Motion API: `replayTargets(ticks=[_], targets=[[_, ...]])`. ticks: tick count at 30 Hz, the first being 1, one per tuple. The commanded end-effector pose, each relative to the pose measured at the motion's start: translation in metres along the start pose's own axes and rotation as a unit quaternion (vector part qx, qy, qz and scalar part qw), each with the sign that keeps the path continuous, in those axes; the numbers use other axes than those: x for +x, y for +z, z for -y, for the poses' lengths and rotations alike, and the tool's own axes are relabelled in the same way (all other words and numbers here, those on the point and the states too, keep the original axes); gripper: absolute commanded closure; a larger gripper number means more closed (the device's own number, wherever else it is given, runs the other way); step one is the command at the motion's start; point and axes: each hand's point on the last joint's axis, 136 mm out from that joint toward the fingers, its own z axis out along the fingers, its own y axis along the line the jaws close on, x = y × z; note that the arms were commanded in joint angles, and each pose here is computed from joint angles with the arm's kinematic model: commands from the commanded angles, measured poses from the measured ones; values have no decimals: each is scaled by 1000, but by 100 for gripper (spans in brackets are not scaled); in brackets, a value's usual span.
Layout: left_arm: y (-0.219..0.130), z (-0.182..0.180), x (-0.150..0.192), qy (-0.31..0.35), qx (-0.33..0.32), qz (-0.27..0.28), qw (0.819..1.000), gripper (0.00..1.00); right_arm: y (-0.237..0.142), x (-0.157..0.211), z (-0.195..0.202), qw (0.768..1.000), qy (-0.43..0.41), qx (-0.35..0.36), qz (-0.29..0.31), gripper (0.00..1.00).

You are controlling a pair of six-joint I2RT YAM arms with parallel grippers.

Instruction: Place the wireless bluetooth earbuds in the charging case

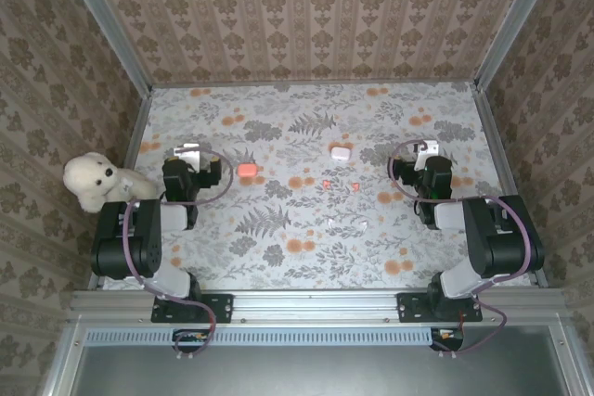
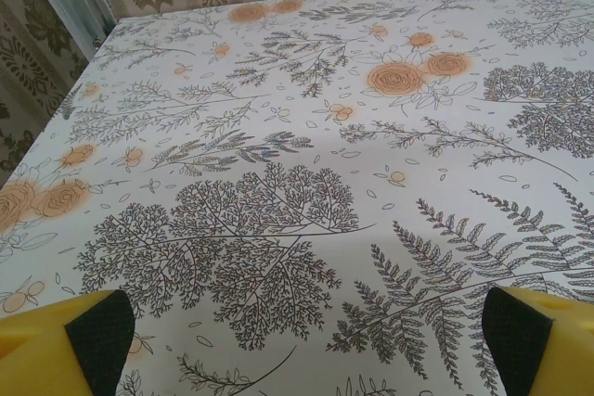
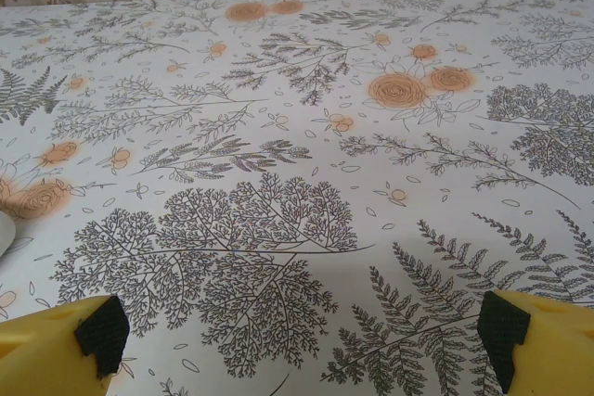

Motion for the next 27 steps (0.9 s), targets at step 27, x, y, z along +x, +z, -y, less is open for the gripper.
replayTargets(ticks=[27], targets=[[-20, -11, -32, -4, -53, -11, 999, 0, -33, -78, 21, 992, 102, 71, -26, 0]])
